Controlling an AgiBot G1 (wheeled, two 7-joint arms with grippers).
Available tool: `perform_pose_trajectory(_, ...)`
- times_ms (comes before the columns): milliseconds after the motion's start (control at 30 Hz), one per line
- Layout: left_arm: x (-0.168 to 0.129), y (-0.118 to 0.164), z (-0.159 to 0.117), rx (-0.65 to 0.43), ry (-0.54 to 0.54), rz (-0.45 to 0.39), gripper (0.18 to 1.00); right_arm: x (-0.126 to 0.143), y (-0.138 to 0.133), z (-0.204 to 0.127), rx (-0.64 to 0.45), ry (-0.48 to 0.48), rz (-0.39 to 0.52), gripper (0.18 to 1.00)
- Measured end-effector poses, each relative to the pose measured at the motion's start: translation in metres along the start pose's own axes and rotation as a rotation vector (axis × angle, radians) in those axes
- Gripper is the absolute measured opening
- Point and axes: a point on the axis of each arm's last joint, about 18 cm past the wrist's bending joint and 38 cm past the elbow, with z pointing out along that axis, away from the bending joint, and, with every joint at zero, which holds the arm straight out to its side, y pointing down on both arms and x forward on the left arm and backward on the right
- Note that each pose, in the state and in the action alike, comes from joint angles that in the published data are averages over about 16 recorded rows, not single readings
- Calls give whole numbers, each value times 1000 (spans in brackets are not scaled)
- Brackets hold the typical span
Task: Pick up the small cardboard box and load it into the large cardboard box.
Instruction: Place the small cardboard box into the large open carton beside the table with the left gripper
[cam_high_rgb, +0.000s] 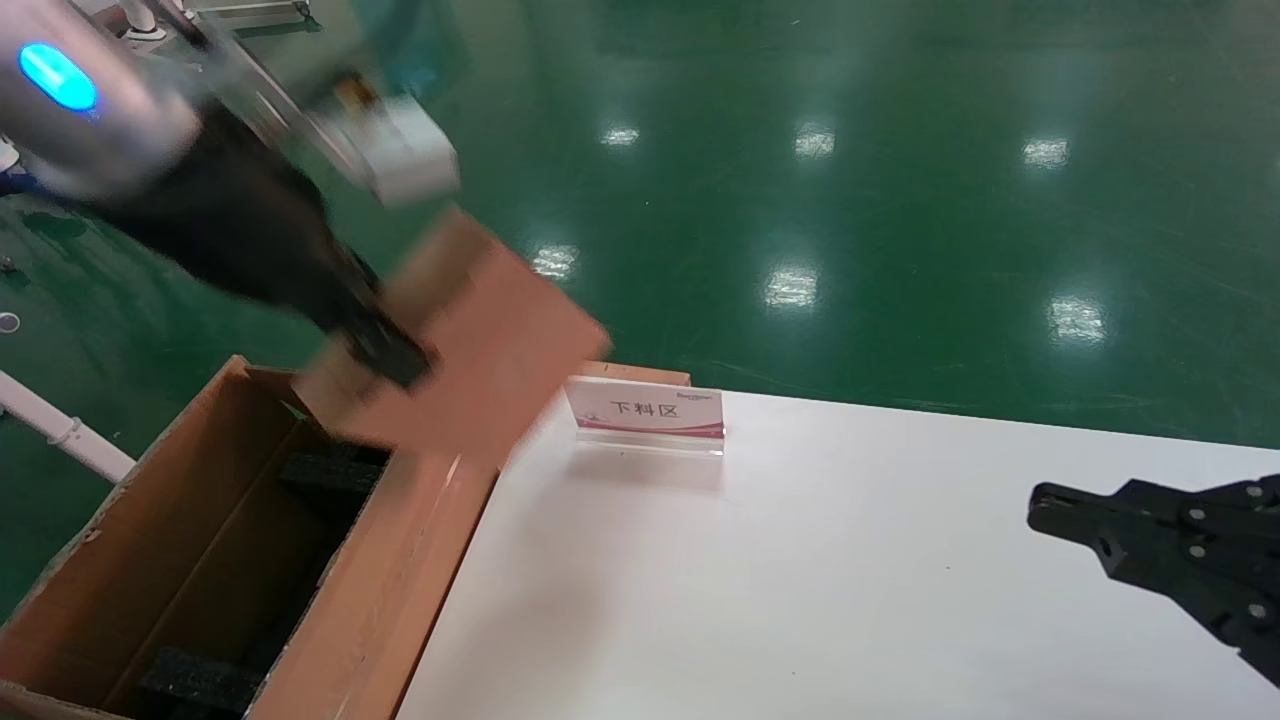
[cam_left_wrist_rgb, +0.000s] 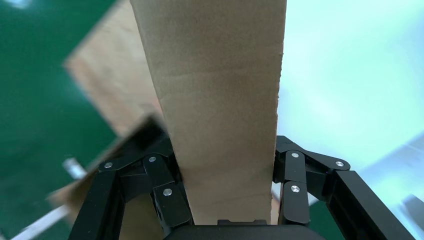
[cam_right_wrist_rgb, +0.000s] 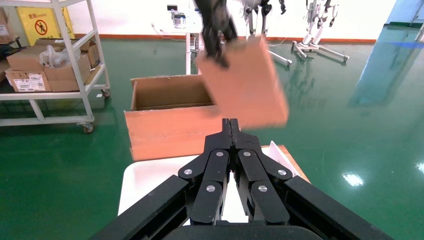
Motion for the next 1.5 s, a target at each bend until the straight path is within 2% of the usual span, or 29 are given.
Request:
perform_pose_trajectory(167, -19, 3, -40, 21, -85, -24, 259, 0, 0, 0, 0, 0, 0, 191)
perform_pose_trajectory(333, -35, 12, -64, -4, -154, -52, 258, 0, 0, 0, 0, 0, 0, 192)
perform_pose_trajectory(533, -52, 33, -76, -101, -209, -85, 257, 0, 0, 0, 0, 0, 0, 202)
perform_pose_trajectory(800, -62, 68, -79, -248, -191, -143, 256, 0, 0, 0, 0, 0, 0, 247)
perform_pose_trajectory(1200, -66, 113, -67, -408, -110, -219, 254, 0, 0, 0, 0, 0, 0, 435)
perform_pose_trajectory(1500, -76, 138, -37, -439, -55, -275, 252, 0, 0, 0, 0, 0, 0, 653)
